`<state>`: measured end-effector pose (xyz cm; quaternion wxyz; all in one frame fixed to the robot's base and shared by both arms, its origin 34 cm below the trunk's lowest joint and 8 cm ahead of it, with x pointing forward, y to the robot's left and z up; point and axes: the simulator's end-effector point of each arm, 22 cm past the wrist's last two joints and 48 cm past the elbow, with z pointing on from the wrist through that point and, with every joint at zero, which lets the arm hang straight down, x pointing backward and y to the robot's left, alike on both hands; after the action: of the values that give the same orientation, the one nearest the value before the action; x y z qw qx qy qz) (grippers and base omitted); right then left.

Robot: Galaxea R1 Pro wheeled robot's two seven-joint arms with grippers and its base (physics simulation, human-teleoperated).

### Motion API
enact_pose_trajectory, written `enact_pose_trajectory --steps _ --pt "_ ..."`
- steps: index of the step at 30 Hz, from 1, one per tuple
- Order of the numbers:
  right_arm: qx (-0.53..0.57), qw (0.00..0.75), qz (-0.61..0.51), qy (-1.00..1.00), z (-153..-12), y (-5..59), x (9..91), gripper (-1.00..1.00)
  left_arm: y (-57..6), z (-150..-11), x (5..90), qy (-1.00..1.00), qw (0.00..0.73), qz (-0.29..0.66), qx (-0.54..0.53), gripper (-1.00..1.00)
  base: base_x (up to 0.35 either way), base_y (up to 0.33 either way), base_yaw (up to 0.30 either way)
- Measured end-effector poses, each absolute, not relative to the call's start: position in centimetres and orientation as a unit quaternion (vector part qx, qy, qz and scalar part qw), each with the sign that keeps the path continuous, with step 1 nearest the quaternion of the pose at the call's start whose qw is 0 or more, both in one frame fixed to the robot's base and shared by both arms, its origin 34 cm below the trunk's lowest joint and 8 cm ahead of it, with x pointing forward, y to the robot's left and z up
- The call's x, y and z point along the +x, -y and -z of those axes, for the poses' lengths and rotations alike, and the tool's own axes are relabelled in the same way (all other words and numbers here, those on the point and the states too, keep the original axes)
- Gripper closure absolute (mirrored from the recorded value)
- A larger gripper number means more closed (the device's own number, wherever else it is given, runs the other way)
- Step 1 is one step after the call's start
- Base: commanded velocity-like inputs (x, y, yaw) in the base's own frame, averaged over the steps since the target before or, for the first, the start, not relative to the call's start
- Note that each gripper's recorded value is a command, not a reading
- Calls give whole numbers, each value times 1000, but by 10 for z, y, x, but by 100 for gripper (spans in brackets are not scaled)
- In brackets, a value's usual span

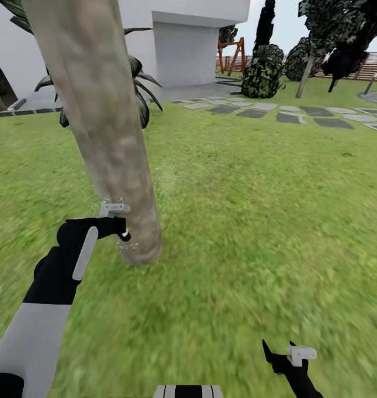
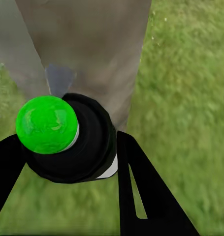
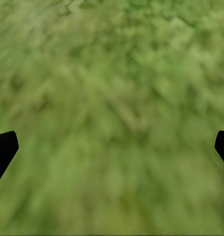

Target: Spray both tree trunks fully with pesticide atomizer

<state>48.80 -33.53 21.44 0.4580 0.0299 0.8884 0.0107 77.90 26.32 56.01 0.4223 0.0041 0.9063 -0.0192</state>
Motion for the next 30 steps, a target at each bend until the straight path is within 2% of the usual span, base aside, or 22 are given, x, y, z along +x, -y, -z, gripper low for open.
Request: enact_pose_trajectory --steps 4,13,19,30 --pt "30 458 -11 -888 -214 335 488 -100 -264 -560 779 -906 423 18 4 100 16 -274 234" --pt "30 459 -10 -888 -215 336 488 -100 -265 -560 779 -906 423 16 3 100 168 -242 11" --pt "30 460 -11 -888 -216 335 489 -100 -292 -558 777 -907 421 -2 -21 100 173 -228 241" --pt "30 462 -11 -886 -218 335 491 -100 -299 -464 730 -943 331 -15 -27 100 90 -266 263"
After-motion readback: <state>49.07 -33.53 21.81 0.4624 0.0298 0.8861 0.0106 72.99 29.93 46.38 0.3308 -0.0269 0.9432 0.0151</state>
